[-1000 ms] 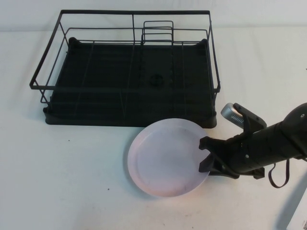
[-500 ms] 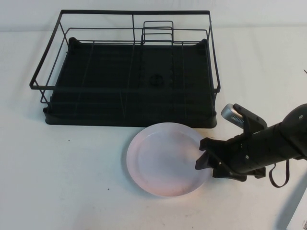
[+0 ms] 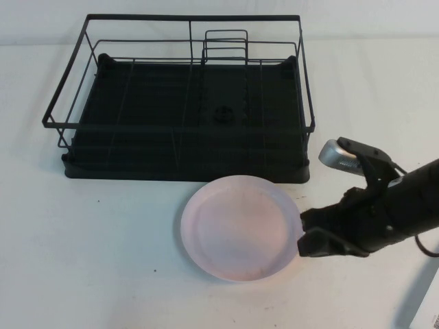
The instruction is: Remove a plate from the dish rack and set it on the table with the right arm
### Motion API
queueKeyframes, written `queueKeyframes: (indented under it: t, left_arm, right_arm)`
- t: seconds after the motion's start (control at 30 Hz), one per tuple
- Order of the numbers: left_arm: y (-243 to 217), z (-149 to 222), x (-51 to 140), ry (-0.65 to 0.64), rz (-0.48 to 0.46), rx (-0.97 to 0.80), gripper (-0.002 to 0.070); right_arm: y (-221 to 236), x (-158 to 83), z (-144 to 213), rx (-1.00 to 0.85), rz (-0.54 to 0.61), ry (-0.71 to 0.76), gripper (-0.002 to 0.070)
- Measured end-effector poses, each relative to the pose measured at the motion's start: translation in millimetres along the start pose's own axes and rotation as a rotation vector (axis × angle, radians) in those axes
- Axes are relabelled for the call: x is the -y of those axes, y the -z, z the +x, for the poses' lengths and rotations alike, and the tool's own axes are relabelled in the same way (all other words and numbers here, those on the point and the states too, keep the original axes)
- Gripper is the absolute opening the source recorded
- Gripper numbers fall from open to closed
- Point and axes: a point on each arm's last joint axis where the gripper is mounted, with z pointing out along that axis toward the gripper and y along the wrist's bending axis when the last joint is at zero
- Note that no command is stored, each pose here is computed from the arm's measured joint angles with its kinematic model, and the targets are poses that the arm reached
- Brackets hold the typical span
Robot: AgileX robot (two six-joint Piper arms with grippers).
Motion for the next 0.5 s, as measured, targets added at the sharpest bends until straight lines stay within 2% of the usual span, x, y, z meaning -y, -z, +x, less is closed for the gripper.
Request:
queueKeyframes:
  t: [0.07,0.17,0.5]
  left_arm:
    - [0,0,0.0,0.000,0.000,0.000,-0.0004]
    - [0,0,0.0,0.000,0.000,0.000,-0.0004]
    - [0,0,0.0,0.000,0.000,0.000,-0.0004]
  right_arm:
    - [15,-7,7,-0.009,-0.003,0.058,0.0036]
    - [40,-16,15,0.014,0.003,0.128,-0.0001]
    - [118,-35,47,0.239,0.085,0.363,-0.0018]
